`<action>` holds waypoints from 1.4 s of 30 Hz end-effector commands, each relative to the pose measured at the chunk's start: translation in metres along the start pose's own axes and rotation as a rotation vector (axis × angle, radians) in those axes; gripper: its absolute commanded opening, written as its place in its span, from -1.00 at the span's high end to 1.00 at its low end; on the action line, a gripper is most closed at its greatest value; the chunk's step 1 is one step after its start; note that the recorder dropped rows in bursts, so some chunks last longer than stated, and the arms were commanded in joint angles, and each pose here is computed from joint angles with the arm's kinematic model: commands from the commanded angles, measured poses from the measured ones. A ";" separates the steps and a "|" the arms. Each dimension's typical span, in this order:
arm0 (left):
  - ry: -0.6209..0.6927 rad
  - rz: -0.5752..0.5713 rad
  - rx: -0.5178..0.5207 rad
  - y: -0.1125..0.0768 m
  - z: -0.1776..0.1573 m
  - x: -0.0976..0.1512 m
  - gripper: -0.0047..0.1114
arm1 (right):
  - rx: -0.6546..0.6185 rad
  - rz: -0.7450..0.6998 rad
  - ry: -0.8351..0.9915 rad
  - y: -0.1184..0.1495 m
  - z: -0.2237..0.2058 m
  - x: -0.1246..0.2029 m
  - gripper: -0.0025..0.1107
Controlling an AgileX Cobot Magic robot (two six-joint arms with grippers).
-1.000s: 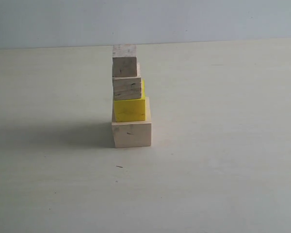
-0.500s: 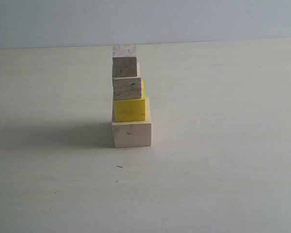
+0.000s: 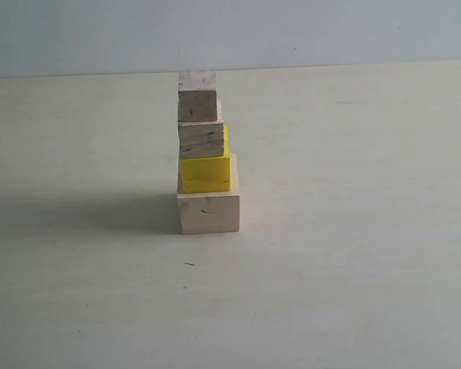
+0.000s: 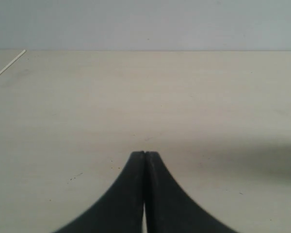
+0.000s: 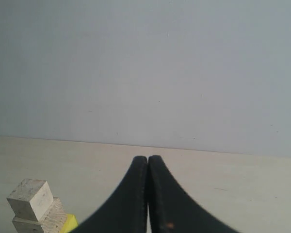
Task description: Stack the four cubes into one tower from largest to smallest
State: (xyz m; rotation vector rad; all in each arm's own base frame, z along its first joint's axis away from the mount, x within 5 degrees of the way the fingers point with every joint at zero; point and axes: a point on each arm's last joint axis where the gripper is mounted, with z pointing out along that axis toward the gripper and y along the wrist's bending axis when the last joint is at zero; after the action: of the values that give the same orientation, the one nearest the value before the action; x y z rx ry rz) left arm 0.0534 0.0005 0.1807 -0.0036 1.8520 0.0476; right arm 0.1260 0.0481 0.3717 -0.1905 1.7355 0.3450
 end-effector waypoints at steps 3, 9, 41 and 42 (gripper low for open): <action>-0.011 -0.003 -0.001 0.000 0.000 0.000 0.92 | 0.006 -0.029 -0.017 -0.001 -0.001 -0.001 0.96; -0.011 -0.003 -0.001 0.000 0.000 0.000 0.92 | 0.278 -0.070 0.074 -0.033 -0.016 0.010 0.96; -0.011 -0.003 -0.001 0.000 0.000 0.000 0.92 | 0.315 0.034 -0.054 -0.047 -0.045 0.182 0.96; -0.011 -0.003 -0.001 0.000 0.000 0.000 0.92 | 0.315 0.024 -0.052 -0.047 -0.045 0.182 0.96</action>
State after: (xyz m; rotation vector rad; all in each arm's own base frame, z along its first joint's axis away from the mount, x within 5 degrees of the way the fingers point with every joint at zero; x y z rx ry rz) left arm 0.0534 0.0005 0.1807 -0.0036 1.8520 0.0476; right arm 0.0646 0.0008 0.1974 0.0937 1.7034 0.1094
